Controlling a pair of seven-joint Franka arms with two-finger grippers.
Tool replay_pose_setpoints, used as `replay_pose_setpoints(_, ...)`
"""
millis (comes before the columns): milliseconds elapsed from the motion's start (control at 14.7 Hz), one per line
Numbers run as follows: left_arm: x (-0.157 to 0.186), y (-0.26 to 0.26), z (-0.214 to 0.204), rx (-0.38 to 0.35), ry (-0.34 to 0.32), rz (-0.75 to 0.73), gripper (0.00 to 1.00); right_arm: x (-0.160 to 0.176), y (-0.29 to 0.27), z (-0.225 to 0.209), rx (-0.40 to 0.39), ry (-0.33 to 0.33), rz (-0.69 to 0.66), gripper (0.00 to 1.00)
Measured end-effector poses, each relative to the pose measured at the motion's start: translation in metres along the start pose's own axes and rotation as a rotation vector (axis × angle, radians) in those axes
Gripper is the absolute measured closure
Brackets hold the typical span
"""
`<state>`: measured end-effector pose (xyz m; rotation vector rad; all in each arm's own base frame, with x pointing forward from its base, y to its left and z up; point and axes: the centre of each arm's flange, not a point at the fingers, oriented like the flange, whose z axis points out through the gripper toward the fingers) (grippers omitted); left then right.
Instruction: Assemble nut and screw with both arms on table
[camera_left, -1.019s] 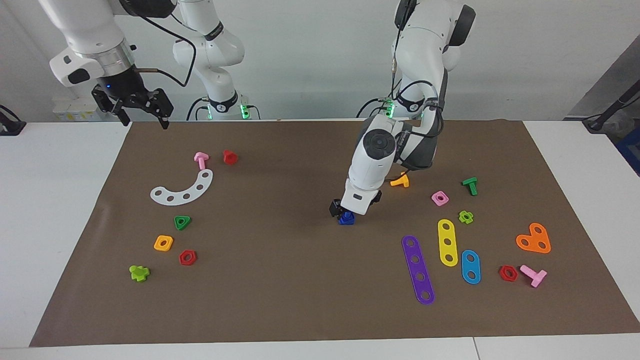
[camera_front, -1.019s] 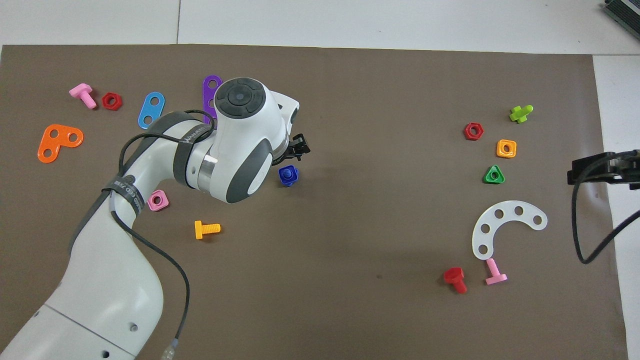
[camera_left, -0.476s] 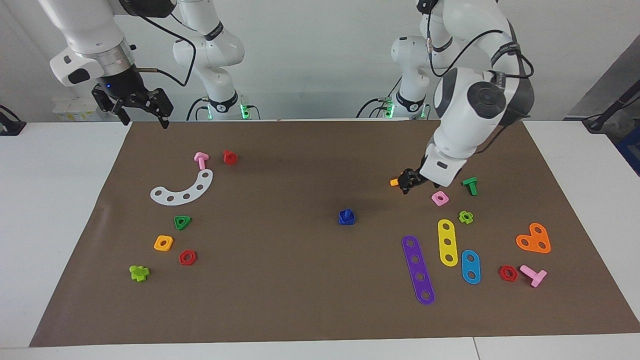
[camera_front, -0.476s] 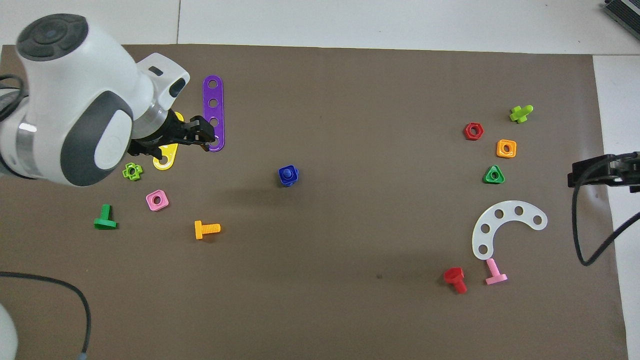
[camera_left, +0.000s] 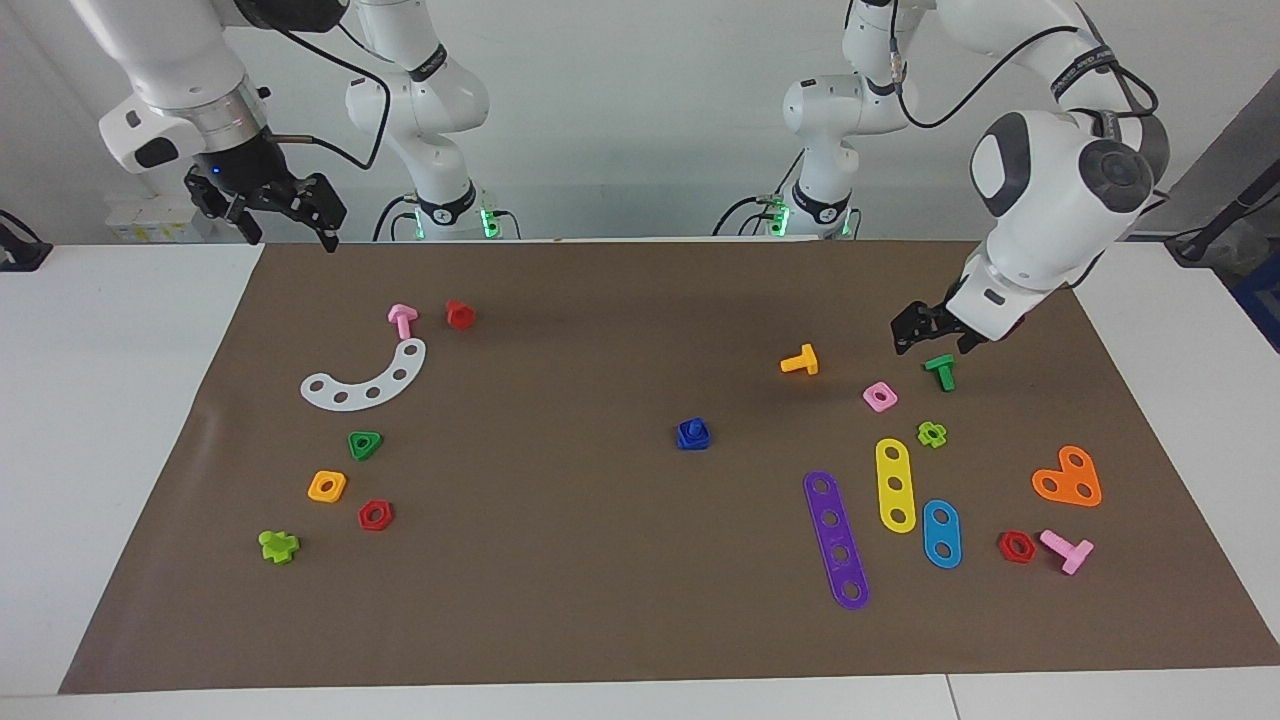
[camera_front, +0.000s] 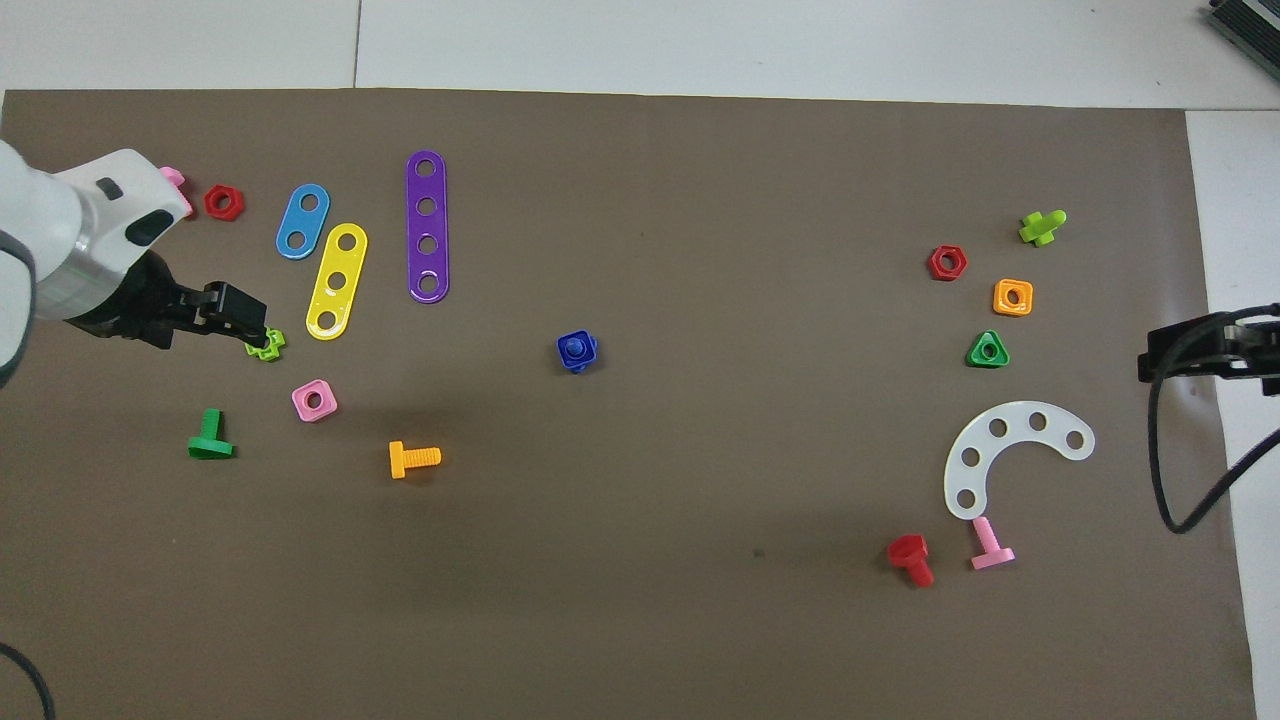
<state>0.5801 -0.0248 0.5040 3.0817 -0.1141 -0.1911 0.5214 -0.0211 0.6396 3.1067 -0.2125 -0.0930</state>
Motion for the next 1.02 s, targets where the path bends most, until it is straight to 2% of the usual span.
replay_pose_setpoints(204, -0.019, -0.025, -0.028, 0.008, 0.049, 0.005, 0.00, 0.000, 0.000, 0.000, 0.001, 0.000, 0.001, 0.00)
replay_pose_setpoints(612, -0.052, -0.010, -0.081, 0.059, 0.134, 0.006, 0.00, 0.000, 0.000, 0.000, 0.002, -0.001, 0.001, 0.00)
replay_pose_setpoints(1019, -0.062, -0.004, -0.097, 0.065, 0.165, 0.007, 0.00, 0.000, 0.000, 0.001, 0.002, -0.002, 0.001, 0.00)
